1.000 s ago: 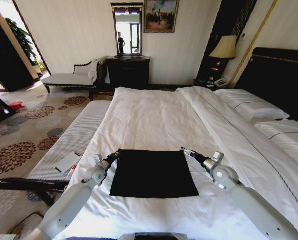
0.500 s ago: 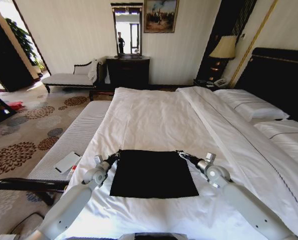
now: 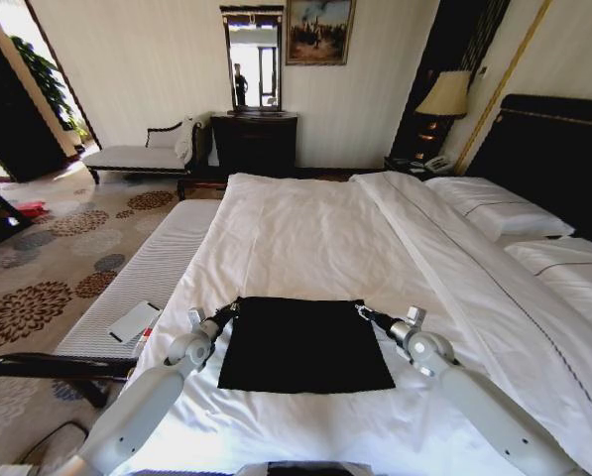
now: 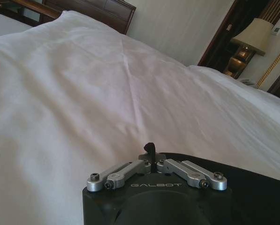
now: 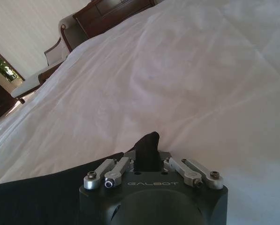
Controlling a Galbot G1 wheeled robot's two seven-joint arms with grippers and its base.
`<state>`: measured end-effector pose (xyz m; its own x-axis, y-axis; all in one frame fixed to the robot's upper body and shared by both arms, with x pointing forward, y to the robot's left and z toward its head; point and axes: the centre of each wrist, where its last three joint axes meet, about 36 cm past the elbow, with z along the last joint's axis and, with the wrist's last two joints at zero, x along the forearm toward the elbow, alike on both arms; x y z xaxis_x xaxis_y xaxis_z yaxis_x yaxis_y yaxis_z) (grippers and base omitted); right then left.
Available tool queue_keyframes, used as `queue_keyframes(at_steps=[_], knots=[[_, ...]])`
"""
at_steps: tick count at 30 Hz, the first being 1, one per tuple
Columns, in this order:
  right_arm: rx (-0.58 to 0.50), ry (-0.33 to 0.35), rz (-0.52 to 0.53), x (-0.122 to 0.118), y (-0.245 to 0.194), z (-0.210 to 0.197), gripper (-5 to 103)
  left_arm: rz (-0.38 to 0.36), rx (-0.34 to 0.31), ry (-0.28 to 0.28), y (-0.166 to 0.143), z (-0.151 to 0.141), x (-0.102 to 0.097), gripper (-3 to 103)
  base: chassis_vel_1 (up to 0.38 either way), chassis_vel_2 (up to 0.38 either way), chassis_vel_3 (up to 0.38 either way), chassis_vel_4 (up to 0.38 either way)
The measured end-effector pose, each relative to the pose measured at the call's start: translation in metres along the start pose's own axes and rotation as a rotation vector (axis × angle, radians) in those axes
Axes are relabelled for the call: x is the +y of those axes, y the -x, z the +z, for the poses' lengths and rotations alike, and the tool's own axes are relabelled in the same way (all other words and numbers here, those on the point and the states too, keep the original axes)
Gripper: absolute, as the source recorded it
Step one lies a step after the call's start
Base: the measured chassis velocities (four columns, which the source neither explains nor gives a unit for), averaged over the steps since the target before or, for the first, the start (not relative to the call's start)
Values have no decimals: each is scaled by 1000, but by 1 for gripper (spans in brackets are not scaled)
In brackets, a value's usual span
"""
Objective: Fold the clothes on the bed.
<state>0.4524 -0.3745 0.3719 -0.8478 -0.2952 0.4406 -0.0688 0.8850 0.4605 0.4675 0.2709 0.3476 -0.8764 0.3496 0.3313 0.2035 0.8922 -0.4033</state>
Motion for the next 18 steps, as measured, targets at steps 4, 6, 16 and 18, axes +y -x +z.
queue_keyframes(at_steps=[4,6,16,18], knots=[[-9,1,0,1,1,0,8,0,-2,1,0,-1,0,0,0,0,0,0],[-12,2,-1,2,1,1,3,-1,-5,1,1,-3,-1,0,0,0,0,0],[-81,23,-25,14,-8,-9,1,8,-34,-1,-2,-15,-10,0,0,0,0,0],[-107,27,-29,17,-13,-15,1,11,-46,0,-4,-19,-13,0,0,0,0,0]])
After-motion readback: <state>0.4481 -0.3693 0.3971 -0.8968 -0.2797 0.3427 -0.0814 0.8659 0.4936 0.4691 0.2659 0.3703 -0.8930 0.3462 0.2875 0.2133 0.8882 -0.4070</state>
